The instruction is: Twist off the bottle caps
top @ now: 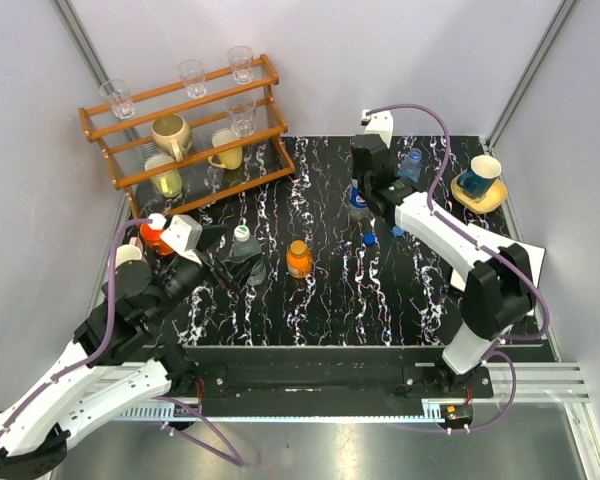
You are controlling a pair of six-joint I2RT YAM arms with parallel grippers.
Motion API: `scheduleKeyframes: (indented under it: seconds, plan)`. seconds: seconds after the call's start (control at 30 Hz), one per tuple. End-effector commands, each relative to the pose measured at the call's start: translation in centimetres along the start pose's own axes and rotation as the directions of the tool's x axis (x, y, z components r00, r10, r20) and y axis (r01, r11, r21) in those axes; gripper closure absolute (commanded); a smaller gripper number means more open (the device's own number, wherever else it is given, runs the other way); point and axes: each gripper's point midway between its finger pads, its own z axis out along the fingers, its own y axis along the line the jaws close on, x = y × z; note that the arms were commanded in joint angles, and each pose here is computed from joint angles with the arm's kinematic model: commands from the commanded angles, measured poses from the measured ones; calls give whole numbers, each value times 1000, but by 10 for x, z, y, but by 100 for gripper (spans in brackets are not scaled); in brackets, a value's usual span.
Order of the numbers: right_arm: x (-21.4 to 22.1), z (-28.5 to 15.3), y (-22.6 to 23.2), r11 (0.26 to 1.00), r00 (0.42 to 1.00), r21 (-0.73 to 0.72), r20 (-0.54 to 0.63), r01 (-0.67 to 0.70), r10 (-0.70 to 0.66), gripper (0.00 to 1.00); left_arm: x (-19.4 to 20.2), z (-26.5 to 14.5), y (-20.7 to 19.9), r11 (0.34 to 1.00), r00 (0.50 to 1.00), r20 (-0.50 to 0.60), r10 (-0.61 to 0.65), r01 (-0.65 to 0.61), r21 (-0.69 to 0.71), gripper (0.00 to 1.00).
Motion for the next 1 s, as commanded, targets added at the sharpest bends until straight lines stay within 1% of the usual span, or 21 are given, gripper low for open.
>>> scheduleKeyframes:
  seconds: [0.0,0.23,0.43,0.47,0.5,0.57,0.6,0.63,0.67,0.73,0.77,0.97]
  plan:
    - [-34,16,-13,997,996,59,80,-40,35,100,4,2,3,1000,1000,0,-1,1,-19,1]
    - [-14,40,-23,996,999,83,31,-22,20,100,11,8,3,1000,1000,-24,5,-5,-20,1]
    - [-2,43,-19,998,1000,59,3,-29,29,100,13,12,1,1000,999,-33,4,-4,-12,1]
    - [-1,43,-20,998,999,60,0,-32,32,99,15,12,2,1000,999,-37,4,-5,-14,1]
    - [-2,42,-19,998,999,55,1,-36,36,87,14,13,2,1000,999,-36,6,-6,-14,1]
    - [-2,41,-18,998,999,48,-2,-35,35,76,15,14,1,1000,999,-41,6,-7,-13,1]
    - [-4,39,-18,998,999,43,-1,-36,37,69,14,14,1,1000,999,-38,8,-8,-10,1]
    - [-3,39,-17,998,999,41,-2,-37,37,58,15,15,1,1000,999,-44,10,-10,-10,1]
    - [-6,38,-17,998,999,37,2,-40,40,53,16,15,1,1000,999,-46,10,-10,-10,1]
    - [-8,37,-17,998,999,35,3,-43,43,45,16,16,1,1000,999,-48,9,-9,-12,1]
    - [-9,36,-17,999,999,34,3,-41,41,44,17,16,1,1000,999,-51,8,-8,-11,1]
    - [-13,32,-21,998,999,42,10,-41,41,39,18,18,-1,1000,998,-56,2,-2,-1,1]
